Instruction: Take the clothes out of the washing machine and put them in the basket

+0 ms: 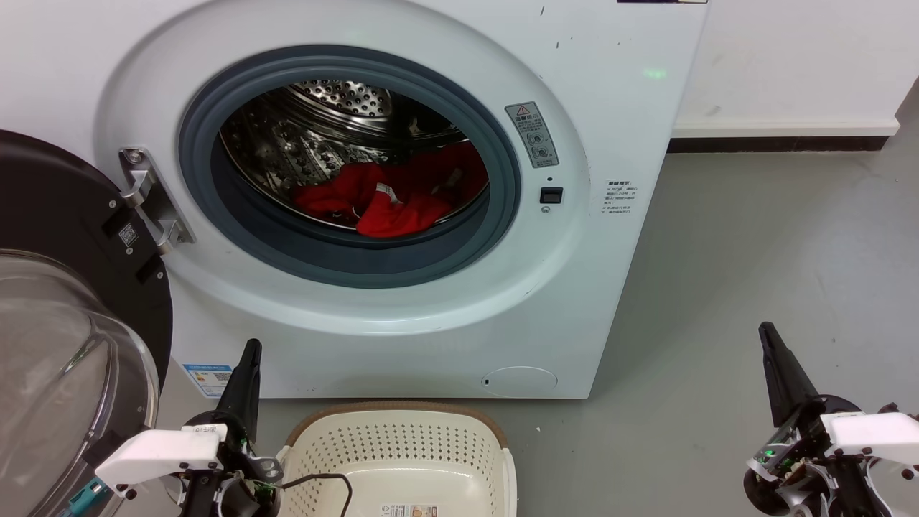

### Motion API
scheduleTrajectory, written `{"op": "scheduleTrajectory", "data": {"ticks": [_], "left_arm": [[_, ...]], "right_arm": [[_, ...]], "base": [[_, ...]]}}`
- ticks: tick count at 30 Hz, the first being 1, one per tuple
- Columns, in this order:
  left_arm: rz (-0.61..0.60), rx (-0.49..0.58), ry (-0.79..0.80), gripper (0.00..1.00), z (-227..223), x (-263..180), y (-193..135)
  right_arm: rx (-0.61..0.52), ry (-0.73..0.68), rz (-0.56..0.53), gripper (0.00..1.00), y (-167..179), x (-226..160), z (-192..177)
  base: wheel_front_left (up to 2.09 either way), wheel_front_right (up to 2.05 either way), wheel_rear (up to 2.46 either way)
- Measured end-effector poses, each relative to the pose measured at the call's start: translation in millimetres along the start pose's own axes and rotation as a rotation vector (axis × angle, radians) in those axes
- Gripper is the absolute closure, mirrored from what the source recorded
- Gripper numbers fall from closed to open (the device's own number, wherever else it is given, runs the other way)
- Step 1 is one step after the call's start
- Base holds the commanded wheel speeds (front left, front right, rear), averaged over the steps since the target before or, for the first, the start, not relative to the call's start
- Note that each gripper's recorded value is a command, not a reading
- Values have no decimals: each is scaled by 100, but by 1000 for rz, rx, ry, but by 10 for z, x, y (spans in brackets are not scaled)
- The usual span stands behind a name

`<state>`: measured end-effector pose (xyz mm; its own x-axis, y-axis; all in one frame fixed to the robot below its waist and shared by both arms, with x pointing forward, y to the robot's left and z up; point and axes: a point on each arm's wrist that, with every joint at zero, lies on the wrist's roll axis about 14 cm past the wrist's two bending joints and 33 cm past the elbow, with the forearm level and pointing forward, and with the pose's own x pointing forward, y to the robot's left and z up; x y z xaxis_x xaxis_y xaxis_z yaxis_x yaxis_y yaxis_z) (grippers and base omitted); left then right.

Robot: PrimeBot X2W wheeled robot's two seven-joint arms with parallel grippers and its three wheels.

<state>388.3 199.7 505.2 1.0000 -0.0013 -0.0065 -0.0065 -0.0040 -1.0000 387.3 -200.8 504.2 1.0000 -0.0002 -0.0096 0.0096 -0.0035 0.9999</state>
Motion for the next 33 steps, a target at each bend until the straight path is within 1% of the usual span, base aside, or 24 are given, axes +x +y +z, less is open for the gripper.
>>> {"op": "scheduleTrajectory", "data": {"ticks": [19,20,26,30,33], "left_arm": [[0,0,0,100,0,0,0],[0,0,0,0,0,0,2],[77,-6,-7,0,-6,-124,262],[63,23,-21,0,13,-114,213],[53,68,-28,0,23,-105,172]], "right_arm": [[0,0,0,100,0,0,-1],[0,0,0,0,-2,0,-1],[4,-11,-76,0,-258,-121,17],[-15,-25,-76,0,-253,-124,32],[-59,-35,-69,0,-225,-118,49]], "base": [[0,0,0],[0,0,0],[0,0,0],[0,0,0],[0,0,0]]}}
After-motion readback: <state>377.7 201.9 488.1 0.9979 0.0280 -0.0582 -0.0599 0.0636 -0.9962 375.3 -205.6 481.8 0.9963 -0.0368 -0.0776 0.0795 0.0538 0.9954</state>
